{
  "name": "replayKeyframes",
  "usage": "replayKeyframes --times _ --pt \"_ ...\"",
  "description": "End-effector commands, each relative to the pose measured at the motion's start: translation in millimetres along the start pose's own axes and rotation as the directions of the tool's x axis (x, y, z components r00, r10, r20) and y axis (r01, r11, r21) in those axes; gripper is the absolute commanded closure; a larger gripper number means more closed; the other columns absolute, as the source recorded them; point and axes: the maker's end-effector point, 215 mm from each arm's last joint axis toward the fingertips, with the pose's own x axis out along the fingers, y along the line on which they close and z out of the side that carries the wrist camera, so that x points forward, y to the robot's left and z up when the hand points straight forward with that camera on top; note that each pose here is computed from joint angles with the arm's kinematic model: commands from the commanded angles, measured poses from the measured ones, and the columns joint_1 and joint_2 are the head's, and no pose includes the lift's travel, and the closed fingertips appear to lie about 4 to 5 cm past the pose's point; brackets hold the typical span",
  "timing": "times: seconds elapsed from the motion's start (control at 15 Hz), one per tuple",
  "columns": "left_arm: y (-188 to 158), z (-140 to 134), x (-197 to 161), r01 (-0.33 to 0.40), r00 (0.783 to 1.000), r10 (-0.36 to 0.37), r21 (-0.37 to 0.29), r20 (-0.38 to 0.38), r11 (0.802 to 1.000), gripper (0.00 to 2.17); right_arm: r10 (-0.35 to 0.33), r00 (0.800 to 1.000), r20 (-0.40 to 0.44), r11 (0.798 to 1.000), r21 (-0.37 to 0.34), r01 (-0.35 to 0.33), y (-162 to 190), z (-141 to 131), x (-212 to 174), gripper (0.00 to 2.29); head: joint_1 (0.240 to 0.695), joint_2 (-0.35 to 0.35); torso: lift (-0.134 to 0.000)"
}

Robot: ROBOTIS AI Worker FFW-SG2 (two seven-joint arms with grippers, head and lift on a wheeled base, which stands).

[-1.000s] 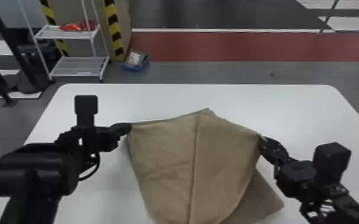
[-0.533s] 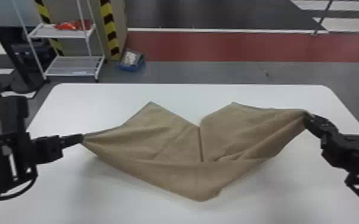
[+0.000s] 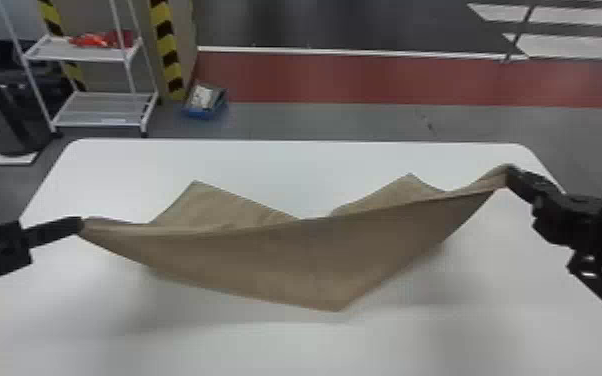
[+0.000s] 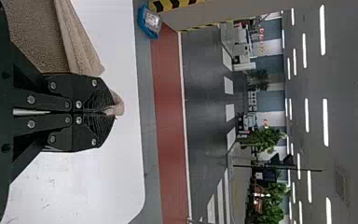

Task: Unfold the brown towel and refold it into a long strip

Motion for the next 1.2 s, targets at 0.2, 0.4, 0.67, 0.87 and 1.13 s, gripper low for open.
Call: replayKeyframes --times 0.2,0.4,0.67,0.87,1.13 --pt "-15 122 63 0.059 0.984 -0.054 -0.025 0.172 0.998 1.71 0.069 0.997 0.031 0.997 -0.025 -0.068 53 60 93 1.33 0.688 -0.013 -0.123" --pt "-27 218 88 0.038 0.927 -0.045 0.025 0.372 0.999 1.71 0.092 0.98 0.179 0.994 -0.067 -0.081 68 135 134 1.33 0.595 0.013 -0.123" --pt "-32 277 72 0.098 0.86 -0.08 -0.01 0.503 0.995 1.71 0.1 0.96 0.262 0.994 -0.069 -0.085 62 175 144 1.33 0.425 0.029 -0.123" --pt "-23 212 49 0.131 0.87 -0.105 -0.021 0.481 0.991 1.71 0.072 0.97 0.234 0.995 -0.079 -0.054 13 122 107 1.33 0.398 0.023 -0.123" --pt "-4 71 59 0.079 0.947 -0.061 -0.042 0.316 0.996 1.71 0.069 0.981 0.182 0.996 -0.068 -0.058 -16 17 56 1.33 0.506 -0.011 -0.123"
